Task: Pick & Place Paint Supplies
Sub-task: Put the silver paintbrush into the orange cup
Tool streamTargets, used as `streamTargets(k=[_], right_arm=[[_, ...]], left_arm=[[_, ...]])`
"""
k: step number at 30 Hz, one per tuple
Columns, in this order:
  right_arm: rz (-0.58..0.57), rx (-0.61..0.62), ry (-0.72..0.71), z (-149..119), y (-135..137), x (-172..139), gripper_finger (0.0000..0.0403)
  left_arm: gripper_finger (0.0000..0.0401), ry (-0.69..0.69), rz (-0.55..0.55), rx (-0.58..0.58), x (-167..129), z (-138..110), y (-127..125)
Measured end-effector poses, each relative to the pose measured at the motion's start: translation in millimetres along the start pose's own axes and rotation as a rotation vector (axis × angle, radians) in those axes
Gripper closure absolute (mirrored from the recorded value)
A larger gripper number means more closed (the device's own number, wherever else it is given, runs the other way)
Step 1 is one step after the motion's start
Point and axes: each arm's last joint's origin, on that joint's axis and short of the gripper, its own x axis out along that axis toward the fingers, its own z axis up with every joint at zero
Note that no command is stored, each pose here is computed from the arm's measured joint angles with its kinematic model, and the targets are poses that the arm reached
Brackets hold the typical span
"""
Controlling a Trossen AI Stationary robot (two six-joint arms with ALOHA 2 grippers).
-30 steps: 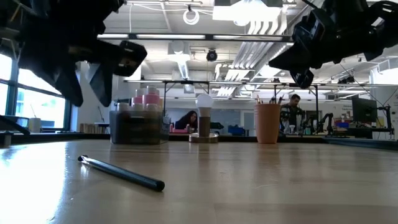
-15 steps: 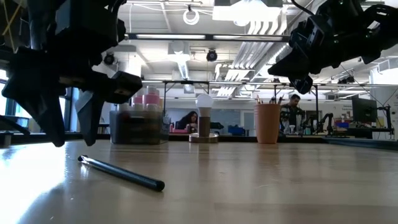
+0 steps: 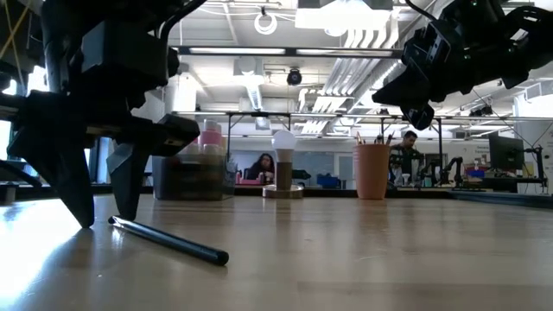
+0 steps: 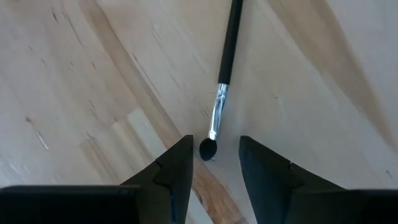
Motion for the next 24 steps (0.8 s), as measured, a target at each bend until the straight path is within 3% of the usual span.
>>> streamTargets(k=[24], right_arm=[[-0.001,-0.001,0.0,-0.1,0.0,0.0,0.0401]], left_arm=[[0.0274,0.014,0.019,0.0,2.9,-1.3,0.5]])
